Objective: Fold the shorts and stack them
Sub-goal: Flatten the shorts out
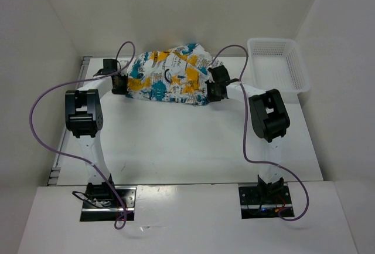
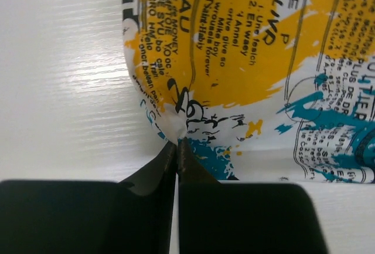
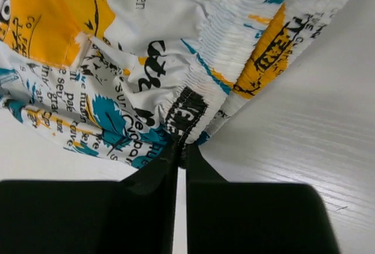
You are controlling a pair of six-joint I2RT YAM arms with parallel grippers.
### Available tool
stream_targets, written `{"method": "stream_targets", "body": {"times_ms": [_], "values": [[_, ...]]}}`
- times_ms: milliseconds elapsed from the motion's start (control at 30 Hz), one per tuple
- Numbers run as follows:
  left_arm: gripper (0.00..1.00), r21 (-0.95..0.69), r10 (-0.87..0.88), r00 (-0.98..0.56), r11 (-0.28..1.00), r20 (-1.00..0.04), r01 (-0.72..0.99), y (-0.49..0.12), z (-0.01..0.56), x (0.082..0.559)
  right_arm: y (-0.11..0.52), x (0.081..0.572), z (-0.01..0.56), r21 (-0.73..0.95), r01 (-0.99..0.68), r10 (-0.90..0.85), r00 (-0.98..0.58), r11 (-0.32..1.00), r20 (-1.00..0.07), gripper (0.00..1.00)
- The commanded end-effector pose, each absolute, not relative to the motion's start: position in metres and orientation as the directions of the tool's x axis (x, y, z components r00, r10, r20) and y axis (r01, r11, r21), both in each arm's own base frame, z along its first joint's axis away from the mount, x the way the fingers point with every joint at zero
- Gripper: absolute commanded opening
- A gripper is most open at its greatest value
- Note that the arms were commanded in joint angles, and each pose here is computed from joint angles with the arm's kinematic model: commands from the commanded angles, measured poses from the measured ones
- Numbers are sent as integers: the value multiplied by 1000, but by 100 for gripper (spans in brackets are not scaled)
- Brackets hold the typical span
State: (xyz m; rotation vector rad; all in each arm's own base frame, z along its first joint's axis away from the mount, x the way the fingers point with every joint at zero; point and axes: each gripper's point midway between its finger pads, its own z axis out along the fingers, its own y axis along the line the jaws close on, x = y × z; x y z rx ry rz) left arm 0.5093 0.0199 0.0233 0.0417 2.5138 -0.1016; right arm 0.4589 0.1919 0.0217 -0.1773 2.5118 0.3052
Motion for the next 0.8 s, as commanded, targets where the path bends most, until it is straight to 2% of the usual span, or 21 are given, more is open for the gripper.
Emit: {"method": "stream_targets", "body": {"times_ms": [0,100,133,233,267,300,367,400,467,500,567,600,767], "values": [[0,-114,12,-837,989,-547,89,8,15,504,191,465,13,169,-207,-73,-813,964,-578,1],[0,-91,9,-783,992,-622,83,16,61,525,196,500,63,118,-260,-110,-717,958,-688,0],[0,-92,0,-754,993,-656,80,23,83,532,204,523,100,114,-281,-101,-650,953,-753,0],[0,-87,-2,-614,990,-790,108,30,182,556,218,558,205,93,-340,-84,-472,936,-878,0],[0,-92,-7,-580,989,-815,119,34,210,556,220,564,236,93,-345,-64,-417,934,-907,0],[0,-64,3,-469,990,-883,126,39,276,557,222,566,292,87,-367,-37,-320,926,-947,0],[0,-49,5,-386,990,-923,130,46,332,543,220,558,345,76,-386,-15,-229,920,-973,0],[0,-25,17,-313,991,-950,133,43,375,527,218,543,391,63,-411,0,-152,909,-988,0],[0,6,29,-214,994,-976,108,52,430,502,215,519,426,52,-445,7,-101,894,-995,0],[0,30,42,-147,996,-988,81,54,465,474,208,493,463,31,-464,17,-35,885,-999,0],[0,58,59,-72,998,-996,21,58,501,445,206,461,490,0,-520,7,12,854,-1000,0],[0,75,75,0,997,-997,-4,55,532,415,204,445,505,-18,-538,5,42,843,-999,0],[0,101,133,262,986,-956,-130,52,633,314,183,334,609,-127,-612,62,278,780,-959,0]]}}
